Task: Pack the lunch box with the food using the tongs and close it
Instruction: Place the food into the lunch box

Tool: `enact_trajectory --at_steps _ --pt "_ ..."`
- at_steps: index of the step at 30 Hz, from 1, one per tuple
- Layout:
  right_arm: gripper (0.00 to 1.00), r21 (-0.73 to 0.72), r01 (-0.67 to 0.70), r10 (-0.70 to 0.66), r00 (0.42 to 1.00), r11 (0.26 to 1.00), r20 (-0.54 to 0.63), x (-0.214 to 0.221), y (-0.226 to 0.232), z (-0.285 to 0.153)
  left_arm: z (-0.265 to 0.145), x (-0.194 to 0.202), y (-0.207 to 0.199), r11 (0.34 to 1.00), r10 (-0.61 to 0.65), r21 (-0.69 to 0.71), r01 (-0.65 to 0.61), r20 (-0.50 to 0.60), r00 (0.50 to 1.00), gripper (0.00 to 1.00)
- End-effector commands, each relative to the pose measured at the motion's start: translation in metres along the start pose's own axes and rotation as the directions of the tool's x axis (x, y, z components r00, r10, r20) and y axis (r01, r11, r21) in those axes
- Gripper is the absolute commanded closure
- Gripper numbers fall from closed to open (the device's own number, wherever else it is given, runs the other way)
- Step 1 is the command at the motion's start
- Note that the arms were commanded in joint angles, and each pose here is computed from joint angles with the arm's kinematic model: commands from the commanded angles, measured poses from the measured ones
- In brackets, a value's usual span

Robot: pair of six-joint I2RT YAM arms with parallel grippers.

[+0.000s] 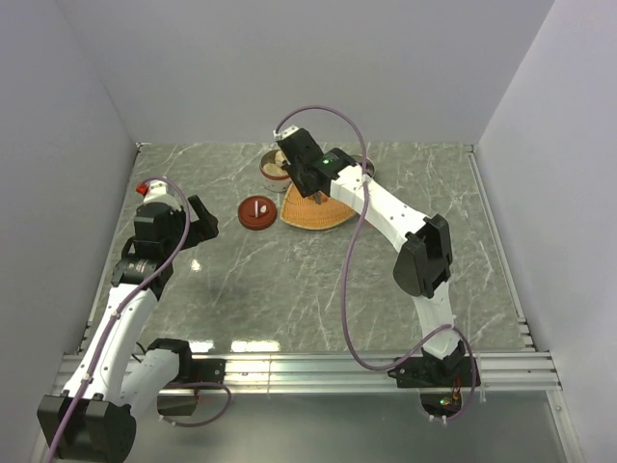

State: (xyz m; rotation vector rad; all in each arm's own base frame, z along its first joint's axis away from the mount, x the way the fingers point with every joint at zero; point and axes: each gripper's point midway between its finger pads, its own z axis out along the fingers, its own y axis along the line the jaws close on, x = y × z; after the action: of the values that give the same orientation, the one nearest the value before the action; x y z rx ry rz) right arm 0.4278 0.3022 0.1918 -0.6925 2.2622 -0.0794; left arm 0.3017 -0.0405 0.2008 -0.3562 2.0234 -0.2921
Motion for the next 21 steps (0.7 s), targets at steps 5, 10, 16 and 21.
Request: enact_trajectory --at_steps 5,10,16,21 --pt "0.68 -0.02 -0.09 0.091 0.994 0.996 0.066 -0.019 -0.018 0.001 -0.003 -0.014 -0.005 1.0 0.009 0.01 -0.009 0.041 0.999 0.01" --pt "0.57 -0.036 -0.114 0.115 0.993 0.993 0.027 -0.008 -0.015 0.007 -0.003 -0.013 -0.005 1.0 0.009 0.012 -0.01 0.039 0.999 0.01" --pt "0.52 -0.062 -0.137 0.142 0.986 0.989 0.092 -0.026 -0.017 -0.008 -0.002 -0.011 -0.005 1.0 0.006 0.014 -0.006 0.034 0.999 0.01" --pt "0.52 -0.076 -0.16 0.17 0.975 0.984 0.144 -0.041 -0.021 -0.025 -0.002 -0.012 -0.005 1.0 0.006 0.016 -0.006 0.035 0.999 0.0"
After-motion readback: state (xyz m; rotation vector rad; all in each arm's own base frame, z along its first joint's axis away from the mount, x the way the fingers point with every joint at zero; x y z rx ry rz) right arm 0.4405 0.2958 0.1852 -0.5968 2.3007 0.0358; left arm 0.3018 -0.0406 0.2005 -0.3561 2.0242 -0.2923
